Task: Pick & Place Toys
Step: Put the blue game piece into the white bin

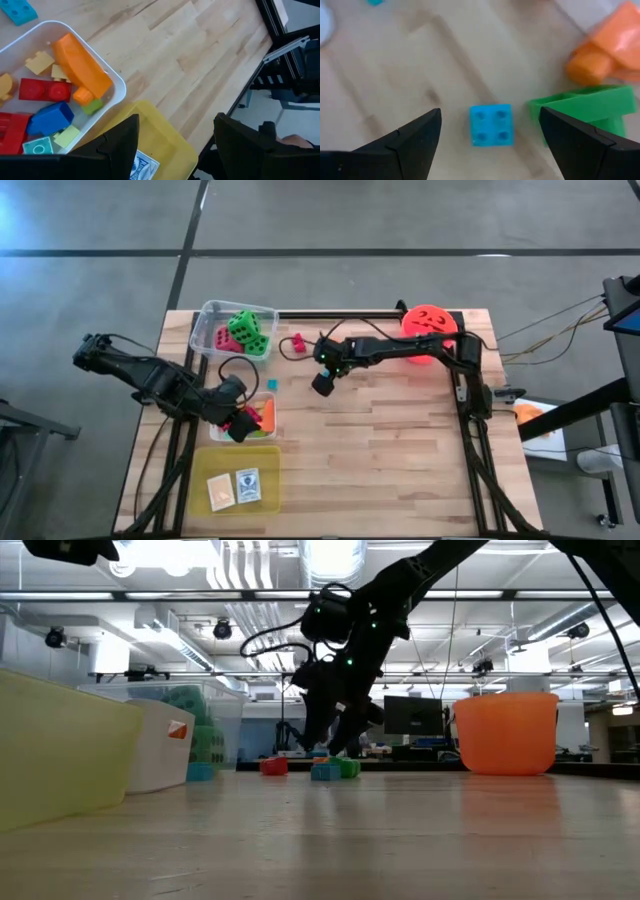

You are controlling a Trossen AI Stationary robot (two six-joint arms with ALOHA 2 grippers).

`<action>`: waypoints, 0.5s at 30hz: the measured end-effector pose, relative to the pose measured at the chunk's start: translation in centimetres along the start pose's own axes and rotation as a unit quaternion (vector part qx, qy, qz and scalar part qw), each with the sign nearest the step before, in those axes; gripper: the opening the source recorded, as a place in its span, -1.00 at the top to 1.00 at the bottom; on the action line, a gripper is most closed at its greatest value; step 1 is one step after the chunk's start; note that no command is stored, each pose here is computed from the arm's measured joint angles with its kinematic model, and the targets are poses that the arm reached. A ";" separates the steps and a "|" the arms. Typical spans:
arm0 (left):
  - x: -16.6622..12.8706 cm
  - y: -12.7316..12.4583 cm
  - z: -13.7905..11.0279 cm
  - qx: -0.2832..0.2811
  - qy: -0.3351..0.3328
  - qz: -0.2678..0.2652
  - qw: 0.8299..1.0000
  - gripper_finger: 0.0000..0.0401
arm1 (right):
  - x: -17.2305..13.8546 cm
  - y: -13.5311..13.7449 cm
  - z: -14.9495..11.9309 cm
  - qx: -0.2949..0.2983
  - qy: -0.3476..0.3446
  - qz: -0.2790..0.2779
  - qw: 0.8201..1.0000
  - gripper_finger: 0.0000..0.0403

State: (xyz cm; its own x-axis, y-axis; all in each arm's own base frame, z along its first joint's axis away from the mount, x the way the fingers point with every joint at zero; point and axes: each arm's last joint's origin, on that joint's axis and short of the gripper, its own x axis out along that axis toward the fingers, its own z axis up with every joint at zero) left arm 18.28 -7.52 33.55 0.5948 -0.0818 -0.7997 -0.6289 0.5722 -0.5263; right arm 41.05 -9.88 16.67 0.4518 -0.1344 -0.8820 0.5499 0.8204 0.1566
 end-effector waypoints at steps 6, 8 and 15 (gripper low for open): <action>0.0 0.0 0.0 0.001 0.000 -0.002 1.000 -0.21 | 1.5 -0.5 0.0 0.008 0.003 -0.023 1.000 -0.65; 0.0 -0.1 0.0 0.001 -0.001 -0.004 1.000 -0.21 | 2.1 -0.5 -0.1 0.014 0.010 -0.024 1.000 -0.65; 0.0 -0.2 0.0 0.000 0.004 -0.012 1.000 -0.21 | 1.7 0.3 -0.4 0.024 0.013 -0.017 0.999 -0.65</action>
State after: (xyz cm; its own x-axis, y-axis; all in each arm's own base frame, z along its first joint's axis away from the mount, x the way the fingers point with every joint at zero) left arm 18.41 -7.64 33.66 0.6054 -0.1016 -0.7894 -0.6147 0.5704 -0.5448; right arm 41.76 -9.66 15.03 0.4143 -0.1476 -0.8981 0.5982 0.7878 0.1465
